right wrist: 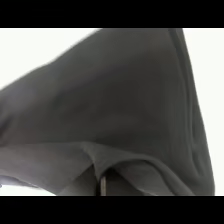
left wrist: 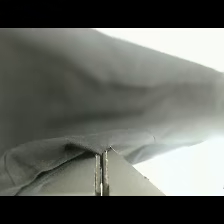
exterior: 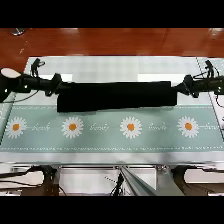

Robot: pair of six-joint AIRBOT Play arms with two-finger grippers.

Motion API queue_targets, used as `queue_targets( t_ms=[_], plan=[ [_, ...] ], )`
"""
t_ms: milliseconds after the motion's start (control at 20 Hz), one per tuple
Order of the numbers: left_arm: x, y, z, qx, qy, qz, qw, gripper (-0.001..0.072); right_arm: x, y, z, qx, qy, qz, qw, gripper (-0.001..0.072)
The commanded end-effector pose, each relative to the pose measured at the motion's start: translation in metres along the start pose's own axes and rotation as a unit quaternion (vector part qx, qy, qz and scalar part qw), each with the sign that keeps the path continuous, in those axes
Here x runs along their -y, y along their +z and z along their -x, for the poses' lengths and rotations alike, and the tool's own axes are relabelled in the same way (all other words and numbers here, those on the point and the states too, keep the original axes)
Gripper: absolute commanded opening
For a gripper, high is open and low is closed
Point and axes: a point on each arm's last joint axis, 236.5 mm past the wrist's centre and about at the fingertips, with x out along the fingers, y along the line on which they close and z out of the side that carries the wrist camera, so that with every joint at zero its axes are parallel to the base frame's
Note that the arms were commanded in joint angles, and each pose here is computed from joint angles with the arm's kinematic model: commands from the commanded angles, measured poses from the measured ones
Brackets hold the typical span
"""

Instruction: Fold the shirts.

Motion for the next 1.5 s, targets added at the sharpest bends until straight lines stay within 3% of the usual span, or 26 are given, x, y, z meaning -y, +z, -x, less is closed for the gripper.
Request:
queue_targets(
  t_ms=[0,150,200,250,300,550,700,900,1300,1350,1400,1450],
  plan=[
    [0.008,0.036,-0.016,0.007,-0.009,0.004,1.0,0.0028,-0.003,0.031,-0.011,0.01,0.008,-0.01,1.0,0.0023],
    [-0.004,0.043,-0.038,0.008,0.007,0.001,1.0,0.0028,0.002,0.039,-0.033,0.012,0.02,-0.029,0.999,0.0023],
    [-0.004,0.042,-0.045,0.007,0.007,0.001,1.0,0.011,0.0,0.04,-0.04,0.012,0.026,-0.035,0.999,0.0114],
    [-0.002,0.036,-0.049,-0.005,0.005,0.002,1.0,0.0533,-0.001,0.04,-0.043,0.01,0.032,-0.041,0.999,0.0449],
    [-0.002,0.03,-0.049,-0.019,0.005,-0.004,1.0,0.0707,-0.002,0.04,-0.042,0.011,0.034,-0.039,0.999,0.064],
    [-0.074,0.007,0.031,-0.096,0.107,-0.002,0.99,0.0705,0.026,0.043,0.008,-0.011,0.026,-0.04,0.999,0.0622],
    [-0.108,0.024,0.085,0.008,0.183,0.016,0.983,0.0704,0.073,0.025,0.023,-0.045,-0.037,-0.047,0.997,0.0623],
    [-0.071,0.023,0.104,0.189,0.16,-0.018,0.969,0.0705,0.082,0.019,0.004,-0.064,-0.043,-0.054,0.996,0.0622],
    [0.008,-0.041,0.052,0.154,0.107,-0.123,0.975,0.0704,0.046,-0.012,-0.067,-0.134,-0.016,-0.027,0.99,0.0621],
    [0.013,-0.042,0.047,0.153,0.104,-0.13,0.974,0.0703,0.04,-0.017,-0.071,-0.141,-0.017,-0.019,0.99,0.0569],
    [0.017,-0.042,0.045,0.157,0.101,-0.135,0.973,0.0702,0.033,-0.022,-0.072,-0.15,-0.014,-0.013,0.988,0.0397],
    [0.02,-0.041,0.044,0.16,0.096,-0.134,0.973,0.0698,0.025,-0.027,-0.069,-0.162,-0.01,-0.001,0.987,0.0101]
  ],
)
